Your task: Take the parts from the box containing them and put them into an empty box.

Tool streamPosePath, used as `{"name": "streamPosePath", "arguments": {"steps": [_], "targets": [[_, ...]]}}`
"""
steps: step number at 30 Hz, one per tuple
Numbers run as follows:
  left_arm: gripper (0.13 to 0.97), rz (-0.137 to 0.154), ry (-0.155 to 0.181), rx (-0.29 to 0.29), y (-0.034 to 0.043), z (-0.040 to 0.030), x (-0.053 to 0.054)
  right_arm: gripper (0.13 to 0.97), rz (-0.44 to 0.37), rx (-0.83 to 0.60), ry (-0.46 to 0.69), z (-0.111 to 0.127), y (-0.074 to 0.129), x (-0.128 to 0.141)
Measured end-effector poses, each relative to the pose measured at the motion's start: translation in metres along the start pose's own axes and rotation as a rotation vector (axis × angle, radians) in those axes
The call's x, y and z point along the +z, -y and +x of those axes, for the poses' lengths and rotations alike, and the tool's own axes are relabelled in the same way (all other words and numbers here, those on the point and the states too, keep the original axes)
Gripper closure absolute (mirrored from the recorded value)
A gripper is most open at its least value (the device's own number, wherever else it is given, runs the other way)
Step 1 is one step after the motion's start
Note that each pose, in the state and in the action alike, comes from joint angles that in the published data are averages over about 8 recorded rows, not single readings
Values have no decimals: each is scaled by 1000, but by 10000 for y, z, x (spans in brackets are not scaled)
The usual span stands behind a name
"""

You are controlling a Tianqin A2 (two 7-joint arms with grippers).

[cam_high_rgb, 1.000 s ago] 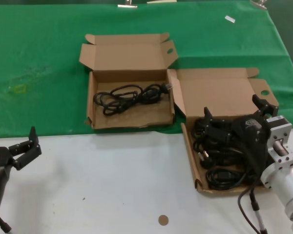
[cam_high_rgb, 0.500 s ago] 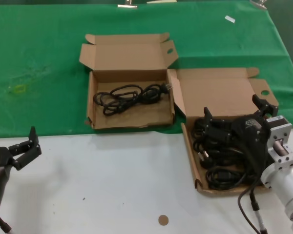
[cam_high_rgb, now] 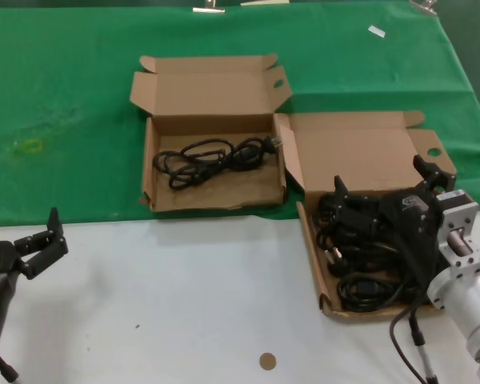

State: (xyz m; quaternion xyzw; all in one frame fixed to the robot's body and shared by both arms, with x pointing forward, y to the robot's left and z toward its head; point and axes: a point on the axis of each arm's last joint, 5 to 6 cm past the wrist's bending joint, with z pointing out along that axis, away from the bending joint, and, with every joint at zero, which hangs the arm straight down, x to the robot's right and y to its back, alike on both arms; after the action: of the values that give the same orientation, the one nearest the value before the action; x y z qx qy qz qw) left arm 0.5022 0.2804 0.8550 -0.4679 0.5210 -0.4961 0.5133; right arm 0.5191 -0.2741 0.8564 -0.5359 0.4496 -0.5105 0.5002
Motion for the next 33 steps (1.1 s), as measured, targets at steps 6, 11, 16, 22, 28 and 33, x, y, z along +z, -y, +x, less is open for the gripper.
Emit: {"name": "streamPosePath", "arguments": {"steps": [6, 11, 16, 22, 28, 33], "targets": [[132, 0, 0, 0, 0, 0, 0, 130, 0, 0, 0, 0, 0, 0], [132, 0, 0, 0, 0, 0, 0, 130, 0, 0, 0, 0, 0, 0], [132, 0, 0, 0, 0, 0, 0, 130, 0, 0, 0, 0, 0, 0], [132, 0, 0, 0, 0, 0, 0, 130, 0, 0, 0, 0, 0, 0], [132, 0, 0, 0, 0, 0, 0, 130, 0, 0, 0, 0, 0, 0], [132, 0, 0, 0, 0, 0, 0, 130, 0, 0, 0, 0, 0, 0]]}}
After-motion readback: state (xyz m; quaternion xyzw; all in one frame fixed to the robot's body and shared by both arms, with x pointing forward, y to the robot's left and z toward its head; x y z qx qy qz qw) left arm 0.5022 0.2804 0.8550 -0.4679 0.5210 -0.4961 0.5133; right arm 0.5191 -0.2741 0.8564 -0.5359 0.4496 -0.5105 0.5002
